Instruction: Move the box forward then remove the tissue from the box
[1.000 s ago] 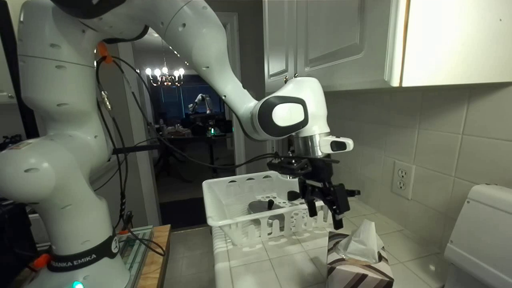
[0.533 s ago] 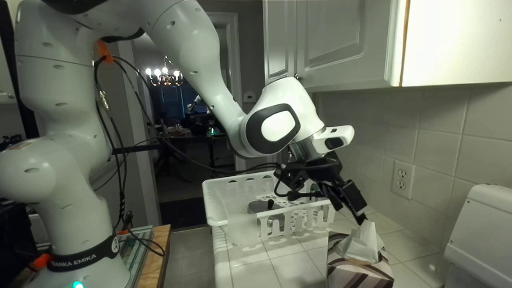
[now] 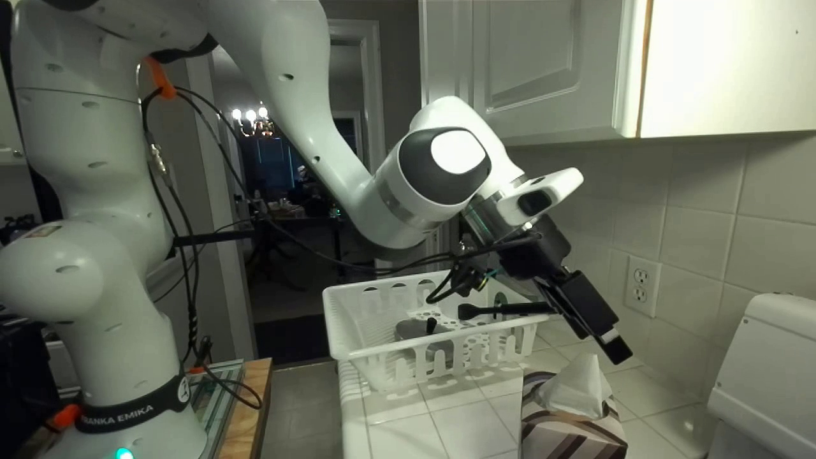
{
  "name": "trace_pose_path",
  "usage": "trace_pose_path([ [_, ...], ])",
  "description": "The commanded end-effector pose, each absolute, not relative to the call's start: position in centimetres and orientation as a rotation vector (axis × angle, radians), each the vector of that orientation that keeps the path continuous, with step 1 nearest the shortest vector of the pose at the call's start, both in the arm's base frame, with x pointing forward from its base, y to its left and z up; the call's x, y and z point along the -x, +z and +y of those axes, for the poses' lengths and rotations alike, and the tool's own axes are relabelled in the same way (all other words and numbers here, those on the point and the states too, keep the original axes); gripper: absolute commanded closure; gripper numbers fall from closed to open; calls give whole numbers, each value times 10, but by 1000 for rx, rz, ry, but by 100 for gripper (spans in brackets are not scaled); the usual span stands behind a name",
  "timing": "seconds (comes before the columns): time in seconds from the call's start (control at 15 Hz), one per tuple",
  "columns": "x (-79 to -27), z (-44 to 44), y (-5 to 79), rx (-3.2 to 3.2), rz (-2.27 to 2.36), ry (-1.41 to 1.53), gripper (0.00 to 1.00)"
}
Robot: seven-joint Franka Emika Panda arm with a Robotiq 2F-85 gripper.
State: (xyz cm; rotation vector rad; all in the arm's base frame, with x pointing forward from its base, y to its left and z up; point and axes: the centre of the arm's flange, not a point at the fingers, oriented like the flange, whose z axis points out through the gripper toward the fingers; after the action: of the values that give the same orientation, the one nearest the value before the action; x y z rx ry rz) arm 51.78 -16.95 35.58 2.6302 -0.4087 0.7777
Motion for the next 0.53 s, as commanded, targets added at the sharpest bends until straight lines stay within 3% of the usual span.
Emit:
trace_pose_path([
  [0.0, -511, -138, 341, -2598, -437, 743, 0],
  [0.07, -513, -132, 335, -2595, -439, 741, 0],
  [0.13, -515, -127, 331, -2588, -439, 733, 7],
  [0.2, -516, -123, 328, -2580, -438, 730, 28],
  [0.47, -515, -118, 320, -2529, -437, 731, 56],
])
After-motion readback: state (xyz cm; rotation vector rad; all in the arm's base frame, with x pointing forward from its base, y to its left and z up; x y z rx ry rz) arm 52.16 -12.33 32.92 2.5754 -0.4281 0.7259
